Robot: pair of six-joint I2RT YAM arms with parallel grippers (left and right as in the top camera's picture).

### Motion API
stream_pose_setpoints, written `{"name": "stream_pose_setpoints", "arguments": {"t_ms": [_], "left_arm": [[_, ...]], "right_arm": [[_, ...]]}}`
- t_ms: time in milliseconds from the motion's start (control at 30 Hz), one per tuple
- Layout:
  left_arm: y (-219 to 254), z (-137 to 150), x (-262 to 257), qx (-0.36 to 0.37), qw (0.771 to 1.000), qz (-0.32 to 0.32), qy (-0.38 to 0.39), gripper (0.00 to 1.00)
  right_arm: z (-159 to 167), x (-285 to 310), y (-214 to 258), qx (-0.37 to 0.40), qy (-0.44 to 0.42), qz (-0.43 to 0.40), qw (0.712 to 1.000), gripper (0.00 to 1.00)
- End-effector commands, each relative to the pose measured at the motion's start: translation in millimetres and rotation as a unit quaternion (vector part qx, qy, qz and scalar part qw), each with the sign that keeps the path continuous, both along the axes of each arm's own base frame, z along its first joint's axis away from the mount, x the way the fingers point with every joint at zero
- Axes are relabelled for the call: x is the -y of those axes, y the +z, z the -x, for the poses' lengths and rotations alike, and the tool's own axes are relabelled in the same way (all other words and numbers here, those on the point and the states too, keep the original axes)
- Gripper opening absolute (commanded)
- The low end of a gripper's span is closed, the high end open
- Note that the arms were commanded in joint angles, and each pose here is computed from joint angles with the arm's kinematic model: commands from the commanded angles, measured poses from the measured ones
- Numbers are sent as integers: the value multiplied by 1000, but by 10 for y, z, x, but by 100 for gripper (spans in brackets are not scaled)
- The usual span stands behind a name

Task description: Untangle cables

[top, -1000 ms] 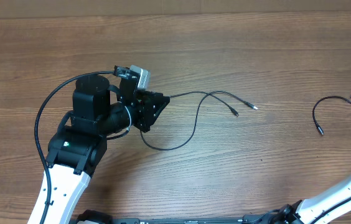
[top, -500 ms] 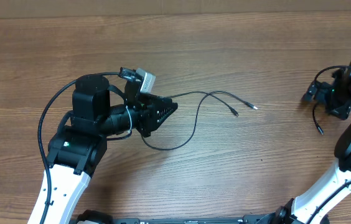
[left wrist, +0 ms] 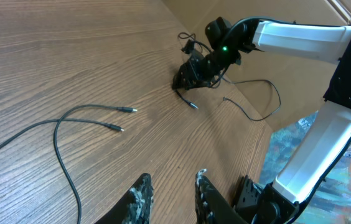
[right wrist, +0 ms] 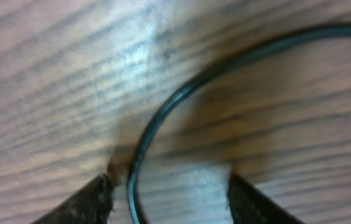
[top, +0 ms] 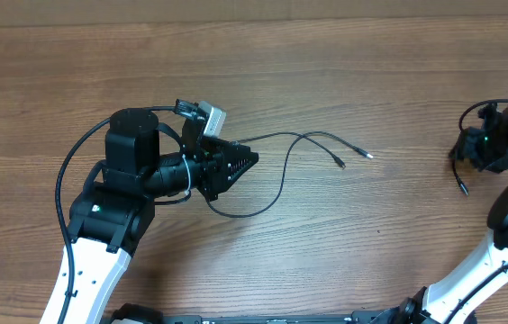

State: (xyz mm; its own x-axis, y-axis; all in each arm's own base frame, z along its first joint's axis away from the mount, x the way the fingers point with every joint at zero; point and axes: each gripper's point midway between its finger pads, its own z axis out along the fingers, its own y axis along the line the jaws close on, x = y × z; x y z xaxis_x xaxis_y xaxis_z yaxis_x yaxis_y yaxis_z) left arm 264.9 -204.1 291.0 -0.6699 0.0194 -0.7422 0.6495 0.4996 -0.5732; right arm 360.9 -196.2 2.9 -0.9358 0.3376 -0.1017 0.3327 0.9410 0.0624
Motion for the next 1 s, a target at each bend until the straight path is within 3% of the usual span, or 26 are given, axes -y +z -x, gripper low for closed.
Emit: {"name": "stream_pose_setpoints", "arguments": {"t_ms": [0,267,433,600,700,967], "left_arm": [[1,26,-12,-2,1000,2,-1,24],[-100,-17,-75,-1,1000,-25,19,24],[-117,-5,-78,4,999,-31,14,24],[-127,2,-80,3,999,-33,13,22],[-128,2,-80,4,999,-33,12,21],[-230,72,-100,-26,999,-42,11,20]], "right_arm": [[166,162,18,-10,15,8,1000,61],[205,-54,174,45,-9,-118,992,70],[71,-104,715,109,9,-91,990,91],[14,-187,1557,200,35,-27,979,93],[115,-289,1832,216,42,-13,975,93],[518,-486,1484,129,-3,-49,990,86]]}}
